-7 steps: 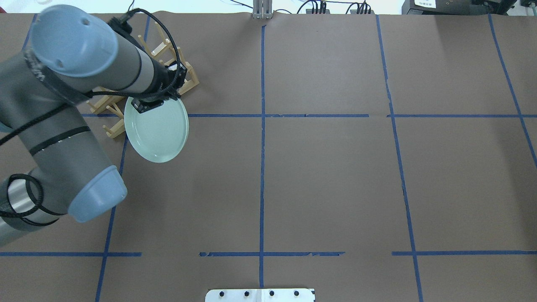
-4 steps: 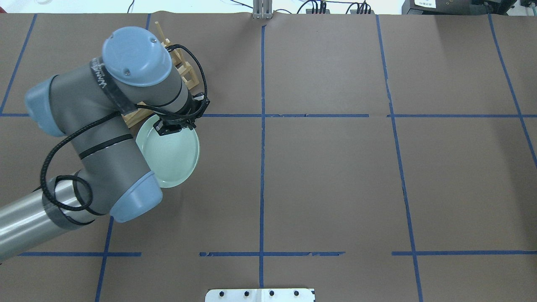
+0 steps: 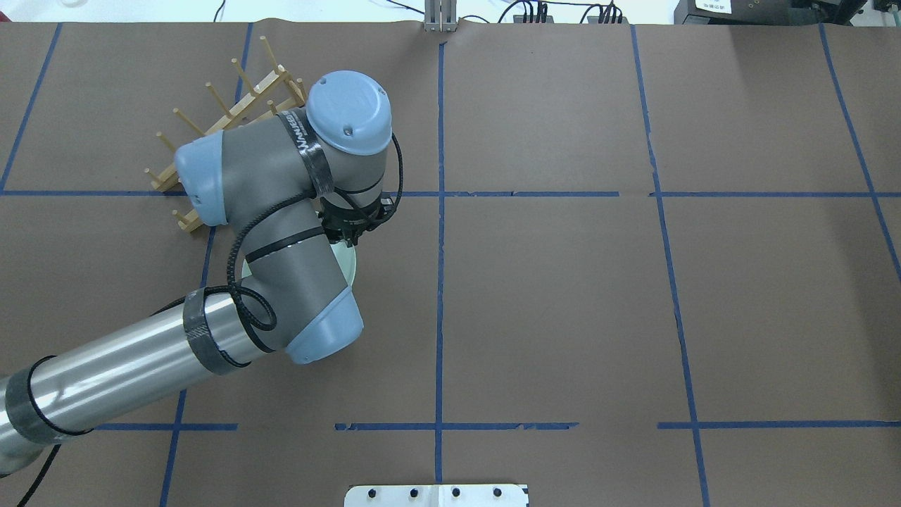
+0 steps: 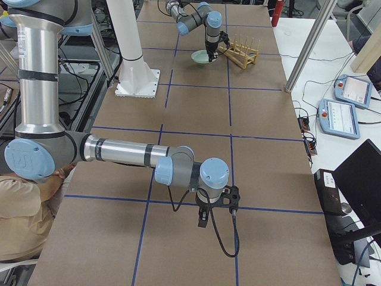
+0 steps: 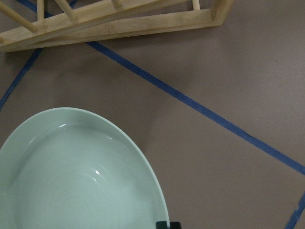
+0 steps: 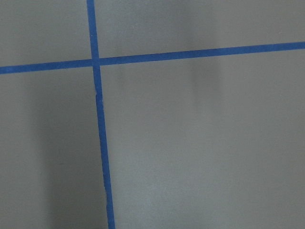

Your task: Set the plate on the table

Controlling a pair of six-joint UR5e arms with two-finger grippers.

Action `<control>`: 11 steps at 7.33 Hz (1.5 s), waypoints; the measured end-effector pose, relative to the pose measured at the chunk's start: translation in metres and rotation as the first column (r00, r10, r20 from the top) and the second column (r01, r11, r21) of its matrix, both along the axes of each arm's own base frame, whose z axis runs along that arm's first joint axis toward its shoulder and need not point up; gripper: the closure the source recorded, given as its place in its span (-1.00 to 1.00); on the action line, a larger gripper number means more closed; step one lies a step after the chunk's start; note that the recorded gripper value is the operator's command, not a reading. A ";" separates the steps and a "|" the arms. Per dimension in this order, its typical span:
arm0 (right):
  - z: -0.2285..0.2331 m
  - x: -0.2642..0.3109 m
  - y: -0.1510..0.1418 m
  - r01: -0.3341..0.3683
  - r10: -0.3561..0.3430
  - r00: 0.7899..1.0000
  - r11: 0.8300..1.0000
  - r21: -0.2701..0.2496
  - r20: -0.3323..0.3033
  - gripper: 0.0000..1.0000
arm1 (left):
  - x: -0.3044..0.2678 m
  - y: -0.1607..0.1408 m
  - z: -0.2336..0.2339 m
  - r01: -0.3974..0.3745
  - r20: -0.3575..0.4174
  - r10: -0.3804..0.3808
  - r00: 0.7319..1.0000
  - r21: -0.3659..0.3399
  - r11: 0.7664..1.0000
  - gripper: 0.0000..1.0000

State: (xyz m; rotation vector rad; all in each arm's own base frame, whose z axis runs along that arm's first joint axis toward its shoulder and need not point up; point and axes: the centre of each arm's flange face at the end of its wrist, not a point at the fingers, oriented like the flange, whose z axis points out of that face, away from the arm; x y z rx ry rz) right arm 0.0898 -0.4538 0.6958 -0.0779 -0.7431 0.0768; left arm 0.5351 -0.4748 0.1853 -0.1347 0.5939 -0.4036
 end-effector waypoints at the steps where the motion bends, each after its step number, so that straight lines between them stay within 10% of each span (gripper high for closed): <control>1: 0.000 0.000 0.000 0.000 0.000 1.000 1.000 0.000 0.000 -1.00 | 0.021 0.012 0.003 -0.038 0.020 0.038 0.999 -0.006 0.999 -0.98; 4: 0.000 0.000 0.000 0.000 0.000 1.000 1.000 0.000 0.000 -1.00 | 0.027 0.039 0.009 -0.089 0.021 0.089 0.996 0.025 0.996 -1.00; 7: 0.000 0.000 0.000 0.000 0.000 1.000 1.000 0.000 0.000 -1.00 | -0.124 -0.032 -0.002 -0.078 -0.057 0.095 0.994 0.248 0.966 -1.00; 11: 0.000 0.000 0.000 0.000 0.000 1.000 1.000 0.000 0.000 -1.00 | -0.357 -0.135 0.128 -0.195 -0.025 0.240 0.970 0.506 0.840 -1.00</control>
